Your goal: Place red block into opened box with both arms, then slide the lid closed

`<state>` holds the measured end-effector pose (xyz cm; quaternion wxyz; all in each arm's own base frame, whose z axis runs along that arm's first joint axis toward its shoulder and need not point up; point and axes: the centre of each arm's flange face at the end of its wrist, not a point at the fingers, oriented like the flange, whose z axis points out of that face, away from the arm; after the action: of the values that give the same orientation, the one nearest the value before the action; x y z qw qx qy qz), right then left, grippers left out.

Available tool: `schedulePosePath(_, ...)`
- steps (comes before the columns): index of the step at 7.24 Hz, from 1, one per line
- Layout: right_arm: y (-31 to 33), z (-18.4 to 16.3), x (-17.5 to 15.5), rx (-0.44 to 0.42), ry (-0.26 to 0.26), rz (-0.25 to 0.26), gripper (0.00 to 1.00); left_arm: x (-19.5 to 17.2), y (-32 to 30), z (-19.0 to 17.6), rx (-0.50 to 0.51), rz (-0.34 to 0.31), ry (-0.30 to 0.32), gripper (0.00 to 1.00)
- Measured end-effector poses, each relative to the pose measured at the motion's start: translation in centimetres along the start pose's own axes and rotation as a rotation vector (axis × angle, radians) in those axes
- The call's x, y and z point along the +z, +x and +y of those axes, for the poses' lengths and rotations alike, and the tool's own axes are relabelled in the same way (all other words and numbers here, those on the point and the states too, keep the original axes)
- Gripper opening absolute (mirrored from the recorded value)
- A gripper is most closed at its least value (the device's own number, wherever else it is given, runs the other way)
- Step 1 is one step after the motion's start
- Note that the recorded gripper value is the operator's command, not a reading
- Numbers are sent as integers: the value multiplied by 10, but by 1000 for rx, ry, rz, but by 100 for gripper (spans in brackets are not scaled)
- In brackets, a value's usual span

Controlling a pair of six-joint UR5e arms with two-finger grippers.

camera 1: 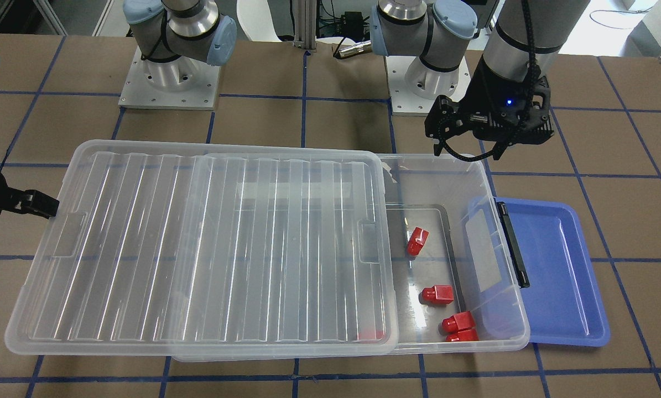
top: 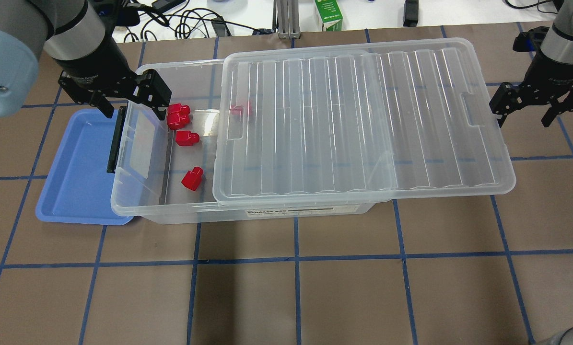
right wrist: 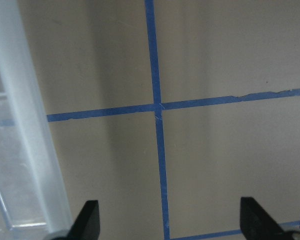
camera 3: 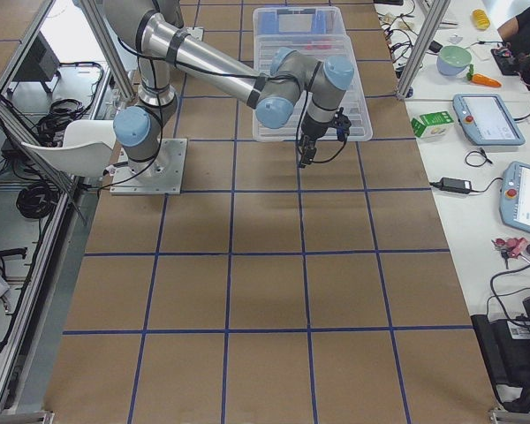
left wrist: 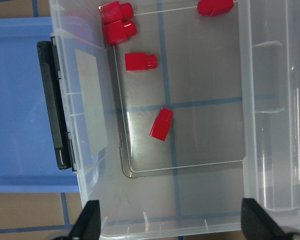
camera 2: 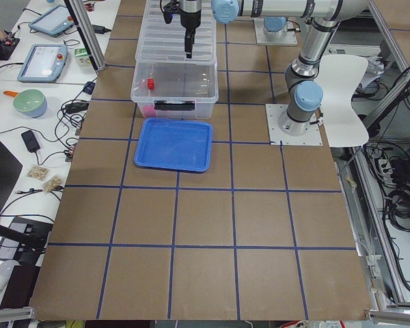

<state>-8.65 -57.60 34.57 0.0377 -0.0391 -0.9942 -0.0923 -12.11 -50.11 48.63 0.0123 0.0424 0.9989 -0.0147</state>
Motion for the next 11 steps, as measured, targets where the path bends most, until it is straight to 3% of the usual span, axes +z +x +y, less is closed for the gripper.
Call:
schedulePosePath(3, -26, -2, -4, -37, 17, -20, 100, -5, -1, -1, -2, -1, 9, 100)
schedulePosePath(11, -111, -1, -13, -163, 67, 2, 100, -6, 0, -1, -11, 1, 11, 100)
